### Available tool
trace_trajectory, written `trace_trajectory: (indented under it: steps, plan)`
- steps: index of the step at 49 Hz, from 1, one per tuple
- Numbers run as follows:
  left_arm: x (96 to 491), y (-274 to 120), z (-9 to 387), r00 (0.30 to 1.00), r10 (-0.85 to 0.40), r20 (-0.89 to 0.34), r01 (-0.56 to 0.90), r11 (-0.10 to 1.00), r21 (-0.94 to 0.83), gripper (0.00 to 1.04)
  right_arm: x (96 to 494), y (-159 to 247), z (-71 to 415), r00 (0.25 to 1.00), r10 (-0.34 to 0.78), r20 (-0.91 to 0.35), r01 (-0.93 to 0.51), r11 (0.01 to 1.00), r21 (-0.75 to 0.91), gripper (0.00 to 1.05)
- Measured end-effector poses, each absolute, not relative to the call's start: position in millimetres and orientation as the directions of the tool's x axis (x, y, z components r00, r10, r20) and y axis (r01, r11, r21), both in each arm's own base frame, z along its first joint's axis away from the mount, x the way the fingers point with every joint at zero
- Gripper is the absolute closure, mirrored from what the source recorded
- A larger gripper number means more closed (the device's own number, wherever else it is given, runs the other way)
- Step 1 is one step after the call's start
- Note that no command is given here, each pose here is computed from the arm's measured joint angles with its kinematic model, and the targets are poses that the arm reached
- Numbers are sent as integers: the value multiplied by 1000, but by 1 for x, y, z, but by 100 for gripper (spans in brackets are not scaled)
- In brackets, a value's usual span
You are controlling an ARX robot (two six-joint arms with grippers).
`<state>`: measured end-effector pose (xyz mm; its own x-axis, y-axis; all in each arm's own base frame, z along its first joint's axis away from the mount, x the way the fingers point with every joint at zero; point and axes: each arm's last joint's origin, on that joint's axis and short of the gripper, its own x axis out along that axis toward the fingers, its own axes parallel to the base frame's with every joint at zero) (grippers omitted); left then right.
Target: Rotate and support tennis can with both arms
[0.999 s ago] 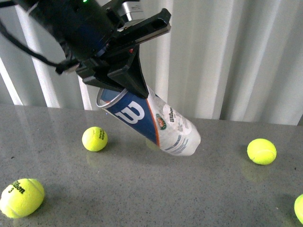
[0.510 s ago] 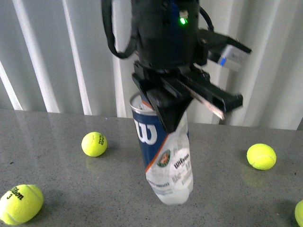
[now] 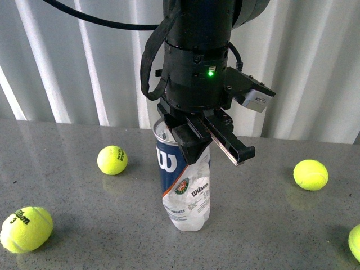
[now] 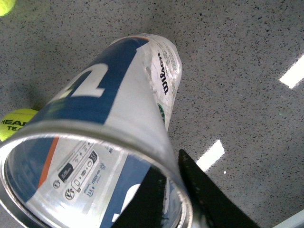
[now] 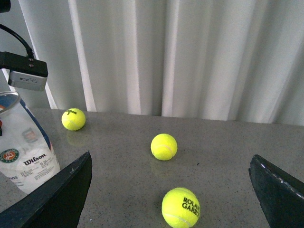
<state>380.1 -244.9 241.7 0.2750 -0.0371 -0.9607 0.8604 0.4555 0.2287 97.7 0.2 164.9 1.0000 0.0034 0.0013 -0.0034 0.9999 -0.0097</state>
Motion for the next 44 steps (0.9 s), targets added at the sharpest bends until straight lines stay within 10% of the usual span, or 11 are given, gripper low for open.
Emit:
trace_trajectory:
  steps: [26, 44]
  plan:
    - [374, -256, 273, 304, -208, -930, 825, 547, 147, 5, 98, 0, 165, 1000, 3, 1, -3, 1000, -10, 7]
    - [351, -239, 326, 512, -449, -732, 632, 774, -33, 7, 98, 0, 165, 1000, 3, 1, -3, 1000, -10, 7]
